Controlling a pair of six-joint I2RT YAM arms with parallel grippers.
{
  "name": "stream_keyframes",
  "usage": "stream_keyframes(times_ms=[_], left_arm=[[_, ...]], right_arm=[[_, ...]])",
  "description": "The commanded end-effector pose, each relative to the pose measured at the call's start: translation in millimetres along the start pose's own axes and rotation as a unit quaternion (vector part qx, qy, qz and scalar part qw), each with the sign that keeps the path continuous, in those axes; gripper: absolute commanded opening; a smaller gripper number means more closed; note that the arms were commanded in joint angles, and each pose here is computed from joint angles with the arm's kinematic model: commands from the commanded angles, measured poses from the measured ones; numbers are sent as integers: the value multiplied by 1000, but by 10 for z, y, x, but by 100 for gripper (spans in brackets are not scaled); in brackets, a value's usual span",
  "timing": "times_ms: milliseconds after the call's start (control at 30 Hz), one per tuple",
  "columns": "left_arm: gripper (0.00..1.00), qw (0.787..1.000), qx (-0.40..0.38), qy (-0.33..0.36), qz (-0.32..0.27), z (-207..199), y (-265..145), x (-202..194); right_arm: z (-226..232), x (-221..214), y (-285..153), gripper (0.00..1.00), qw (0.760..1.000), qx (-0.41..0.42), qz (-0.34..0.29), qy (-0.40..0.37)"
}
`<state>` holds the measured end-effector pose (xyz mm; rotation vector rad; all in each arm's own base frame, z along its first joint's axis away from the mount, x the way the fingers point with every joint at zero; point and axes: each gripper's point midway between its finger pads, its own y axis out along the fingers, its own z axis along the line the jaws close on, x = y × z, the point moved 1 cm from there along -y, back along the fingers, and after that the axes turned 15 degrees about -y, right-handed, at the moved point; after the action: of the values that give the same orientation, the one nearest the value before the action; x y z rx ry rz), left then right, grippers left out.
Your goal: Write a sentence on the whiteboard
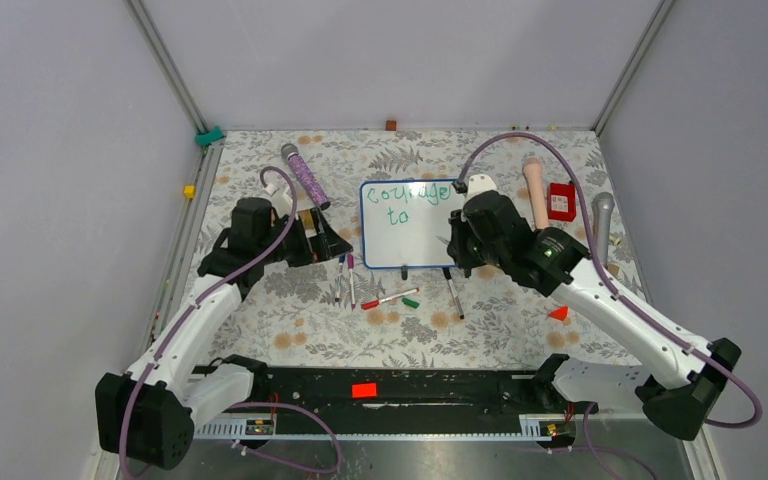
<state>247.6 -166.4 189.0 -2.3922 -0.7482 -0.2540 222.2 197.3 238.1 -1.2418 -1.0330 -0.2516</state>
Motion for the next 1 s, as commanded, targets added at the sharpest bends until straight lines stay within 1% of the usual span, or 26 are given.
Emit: stream_keyframes(times_ms=[0, 133, 200, 267, 367, 433, 533, 600, 700, 800, 900, 967], left_arm=[[99, 997, -10, 72, -27, -158, 1, 253], [99, 995, 29, 96, -29, -86, -53, 324], [99, 993, 33, 110, -30, -100, -100, 331], [99, 993, 32, 114, -19, -98, -105, 302], [99, 991, -18, 134, 12, -189, -55, 189], [99, 992, -27, 121, 27, -197, 0, 157], [99, 992, -39, 100, 65, -213, 101, 111], [99, 991, -52, 97, 71, -221, 159, 106], [99, 991, -77, 94, 55, -297, 178, 131], [99, 993, -71, 92, 17, -335, 160, 248], [99, 991, -78, 110, 5, -395, 145, 312], [99, 987, -98, 126, 6, -469, 137, 321]], right_arm=[[77, 240, 28, 0, 999, 10, -18, 33], [86, 236, 113, 0, 999, 2, -14, 50], [124, 240, 107, 0, 998, 11, -13, 62], [144, 224, 127, 0, 998, 16, -12, 65], [92, 200, 155, 0, 999, 3, -11, 46], [62, 214, 136, 0, 1000, -1, -13, 28], [34, 241, 119, 0, 1000, -1, -18, -6], [-14, 213, 161, 0, 999, -12, -20, -26], [-53, 201, 140, 0, 999, -19, -20, -41], [-73, 220, 76, 0, 998, -18, -30, -50], [-129, 207, 23, 0, 996, -24, -36, -75], [-172, 192, 5, 0, 995, -33, -38, -84]])
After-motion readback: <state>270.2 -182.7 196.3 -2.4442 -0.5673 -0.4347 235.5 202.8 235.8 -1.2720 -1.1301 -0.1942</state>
